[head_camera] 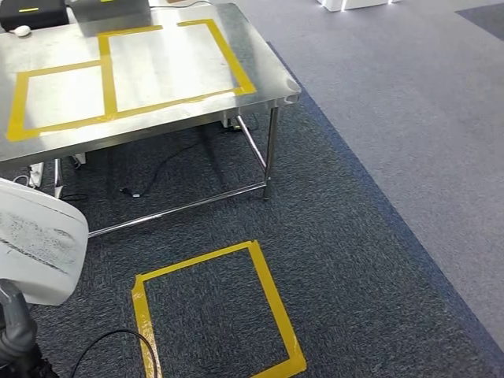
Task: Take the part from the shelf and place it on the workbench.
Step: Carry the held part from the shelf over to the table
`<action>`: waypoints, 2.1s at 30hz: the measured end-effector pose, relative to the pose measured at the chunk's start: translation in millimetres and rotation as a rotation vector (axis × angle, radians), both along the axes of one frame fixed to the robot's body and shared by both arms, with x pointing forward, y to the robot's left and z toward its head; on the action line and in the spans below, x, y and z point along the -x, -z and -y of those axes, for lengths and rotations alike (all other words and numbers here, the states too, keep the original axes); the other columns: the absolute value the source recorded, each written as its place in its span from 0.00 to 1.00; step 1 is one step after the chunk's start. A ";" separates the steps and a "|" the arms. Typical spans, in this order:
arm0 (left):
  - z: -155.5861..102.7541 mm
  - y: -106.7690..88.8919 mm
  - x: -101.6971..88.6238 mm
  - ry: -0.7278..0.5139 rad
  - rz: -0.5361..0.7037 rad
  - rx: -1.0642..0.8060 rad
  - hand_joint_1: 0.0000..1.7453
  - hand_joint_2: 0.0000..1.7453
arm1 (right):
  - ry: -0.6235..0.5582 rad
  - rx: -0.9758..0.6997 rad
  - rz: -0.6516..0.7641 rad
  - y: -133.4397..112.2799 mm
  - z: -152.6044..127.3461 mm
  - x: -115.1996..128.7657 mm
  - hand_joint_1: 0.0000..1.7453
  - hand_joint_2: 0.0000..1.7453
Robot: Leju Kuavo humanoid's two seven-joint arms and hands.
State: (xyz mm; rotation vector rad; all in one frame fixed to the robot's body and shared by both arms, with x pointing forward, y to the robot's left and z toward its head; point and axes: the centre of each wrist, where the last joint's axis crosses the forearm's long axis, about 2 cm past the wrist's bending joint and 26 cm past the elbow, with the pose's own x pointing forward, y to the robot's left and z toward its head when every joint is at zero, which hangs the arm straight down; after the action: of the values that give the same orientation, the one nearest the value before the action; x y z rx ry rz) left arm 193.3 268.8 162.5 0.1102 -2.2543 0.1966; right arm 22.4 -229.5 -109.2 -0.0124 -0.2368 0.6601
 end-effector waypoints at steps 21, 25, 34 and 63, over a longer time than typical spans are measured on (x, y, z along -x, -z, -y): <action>-3.5 8.5 12.6 -0.033 -0.012 -0.015 1.00 1.00 | 0.024 0.103 -0.030 -2.6 4.2 20.7 0.00 0.00; -5.5 8.9 15.7 -0.041 -0.014 -0.011 1.00 1.00 | 0.024 0.113 -0.033 -10.2 4.3 22.2 0.00 0.00; -5.7 7.4 17.2 -0.041 -0.009 -0.010 1.00 1.00 | -0.002 0.080 0.021 -19.4 3.9 22.4 0.00 0.00; -10.2 6.8 16.5 -0.056 0.004 -0.011 1.00 1.00 | -0.049 0.059 0.022 -9.2 14.5 22.9 0.00 0.00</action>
State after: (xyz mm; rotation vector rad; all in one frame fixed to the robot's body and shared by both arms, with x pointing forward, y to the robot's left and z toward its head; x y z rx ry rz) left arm 176.9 279.0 155.7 0.1787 -2.2578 0.2144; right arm -0.5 -244.0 -100.0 -0.0702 -0.2396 0.7162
